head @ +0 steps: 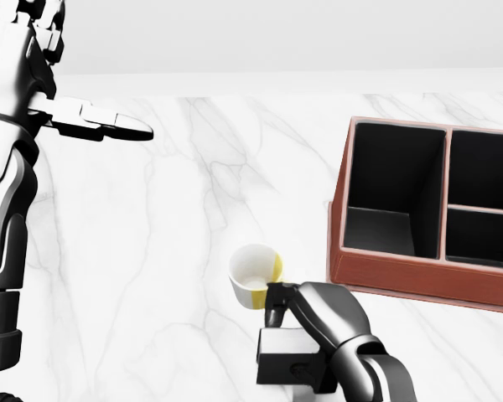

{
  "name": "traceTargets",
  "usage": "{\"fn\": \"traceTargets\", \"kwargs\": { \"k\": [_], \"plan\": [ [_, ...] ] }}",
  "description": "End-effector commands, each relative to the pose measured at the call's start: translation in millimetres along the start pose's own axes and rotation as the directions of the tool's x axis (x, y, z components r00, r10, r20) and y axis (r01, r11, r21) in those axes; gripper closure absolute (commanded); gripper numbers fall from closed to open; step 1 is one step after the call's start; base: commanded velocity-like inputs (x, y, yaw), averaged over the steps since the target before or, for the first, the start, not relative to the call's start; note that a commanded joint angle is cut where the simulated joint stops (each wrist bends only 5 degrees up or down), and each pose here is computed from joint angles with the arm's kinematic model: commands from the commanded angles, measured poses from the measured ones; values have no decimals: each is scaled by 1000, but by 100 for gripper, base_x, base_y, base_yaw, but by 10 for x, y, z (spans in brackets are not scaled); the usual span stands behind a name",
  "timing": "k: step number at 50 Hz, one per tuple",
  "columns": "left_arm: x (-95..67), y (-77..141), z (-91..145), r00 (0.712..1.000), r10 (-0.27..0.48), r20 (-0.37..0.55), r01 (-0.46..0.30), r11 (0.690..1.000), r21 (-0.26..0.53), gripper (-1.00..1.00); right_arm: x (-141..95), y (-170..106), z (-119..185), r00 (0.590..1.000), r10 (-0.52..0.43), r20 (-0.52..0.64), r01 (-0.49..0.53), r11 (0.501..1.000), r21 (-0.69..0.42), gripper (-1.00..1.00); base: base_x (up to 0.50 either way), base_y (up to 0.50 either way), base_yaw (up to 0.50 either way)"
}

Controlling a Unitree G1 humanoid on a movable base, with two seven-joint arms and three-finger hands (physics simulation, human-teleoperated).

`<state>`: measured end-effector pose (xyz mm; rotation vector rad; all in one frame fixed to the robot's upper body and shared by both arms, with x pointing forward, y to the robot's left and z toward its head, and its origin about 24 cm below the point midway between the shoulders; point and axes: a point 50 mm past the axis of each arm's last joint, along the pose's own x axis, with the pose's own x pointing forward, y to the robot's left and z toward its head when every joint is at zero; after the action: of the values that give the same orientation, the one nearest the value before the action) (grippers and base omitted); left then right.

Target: Pick up the book and place it in the caddy.

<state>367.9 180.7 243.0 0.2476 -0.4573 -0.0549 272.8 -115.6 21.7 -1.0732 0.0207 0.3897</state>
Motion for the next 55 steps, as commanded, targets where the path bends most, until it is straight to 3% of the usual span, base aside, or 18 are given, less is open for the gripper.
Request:
{"fn": "traceTargets", "kwargs": {
  "k": [1, 16, 35, 55],
  "plan": [
    [3, 1, -41, 1000, 1, -18, -1, 1000, 0, -100, -235, 18, -12, 998, 68, 8, -68, 997, 48, 100, 0, 0, 0],
    [8, -17, -104, 999, -2, -45, 1, 1000, -10, -100, -582, -603, 278, 989, -51, 140, 51, 999, 5, 100, 0, 0, 0],
    [21, -55, -123, 998, -12, -55, 11, 1000, -14, -100, -891, -1023, 488, 960, -147, 237, 161, 986, -40, 100, 0, 0, 0],
    [47, -78, -143, 997, -19, -68, 18, 1000, -19, -100, -1022, -1532, 450, 923, -329, 199, 334, 943, 10, 100, 0, 0, 0]
  ]
}}
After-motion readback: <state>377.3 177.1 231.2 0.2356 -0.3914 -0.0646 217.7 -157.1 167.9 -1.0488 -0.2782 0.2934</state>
